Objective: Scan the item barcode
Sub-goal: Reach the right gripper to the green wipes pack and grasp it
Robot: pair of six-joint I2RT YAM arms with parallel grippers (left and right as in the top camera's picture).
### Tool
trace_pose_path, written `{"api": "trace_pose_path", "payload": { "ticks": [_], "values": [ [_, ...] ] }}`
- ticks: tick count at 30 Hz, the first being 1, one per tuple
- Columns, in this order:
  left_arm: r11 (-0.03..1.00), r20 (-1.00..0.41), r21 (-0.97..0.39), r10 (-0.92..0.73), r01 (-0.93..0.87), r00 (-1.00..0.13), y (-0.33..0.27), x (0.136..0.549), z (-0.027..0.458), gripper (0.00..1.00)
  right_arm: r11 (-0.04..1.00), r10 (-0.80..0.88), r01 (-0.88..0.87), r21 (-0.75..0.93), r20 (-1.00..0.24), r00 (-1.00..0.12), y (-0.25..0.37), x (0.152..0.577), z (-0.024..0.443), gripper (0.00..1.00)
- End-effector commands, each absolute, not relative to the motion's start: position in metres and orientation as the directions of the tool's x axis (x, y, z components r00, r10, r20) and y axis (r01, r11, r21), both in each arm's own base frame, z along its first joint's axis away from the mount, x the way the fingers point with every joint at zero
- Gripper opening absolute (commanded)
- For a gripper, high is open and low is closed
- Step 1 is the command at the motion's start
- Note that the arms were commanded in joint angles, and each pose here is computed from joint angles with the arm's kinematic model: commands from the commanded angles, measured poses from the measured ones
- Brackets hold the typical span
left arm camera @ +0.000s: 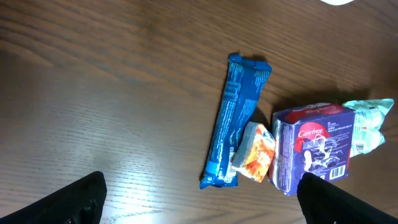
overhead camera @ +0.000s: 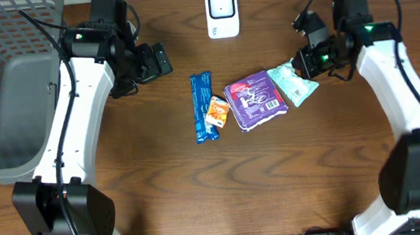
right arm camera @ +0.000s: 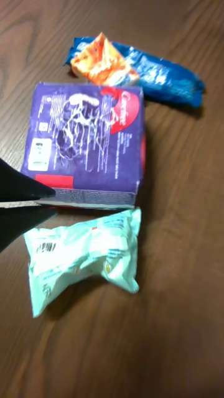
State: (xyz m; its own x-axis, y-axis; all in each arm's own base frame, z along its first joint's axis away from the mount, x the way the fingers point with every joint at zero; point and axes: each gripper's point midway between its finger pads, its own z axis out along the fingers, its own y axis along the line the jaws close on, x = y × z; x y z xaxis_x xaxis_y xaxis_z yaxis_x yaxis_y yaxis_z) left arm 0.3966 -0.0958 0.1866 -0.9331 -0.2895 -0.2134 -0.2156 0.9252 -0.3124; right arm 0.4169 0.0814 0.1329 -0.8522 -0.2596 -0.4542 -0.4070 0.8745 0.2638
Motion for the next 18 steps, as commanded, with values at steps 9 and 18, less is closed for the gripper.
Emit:
{"api": "trace_pose_path", "payload": {
  "ticks": [9, 18],
  "values": [
    [0.93, -0.223, -0.299, -0.285, -0.213, -0.932, -0.092, 0.398, 0.187, 0.98, 0.896, -0.273, -0.358, 0.262, -0.309, -0.911, 0.075, 0.422, 0.066, 0.01],
    [0.93, -0.222, -0.299, -0.285, -0.213, -0.932, -0.092, 0.398, 0.187, 0.98, 0.95, -0.219, -0.261, 0.171, -0.232, -0.948, 0.055, 0.441, -0.005, 0.01]
  ]
}}
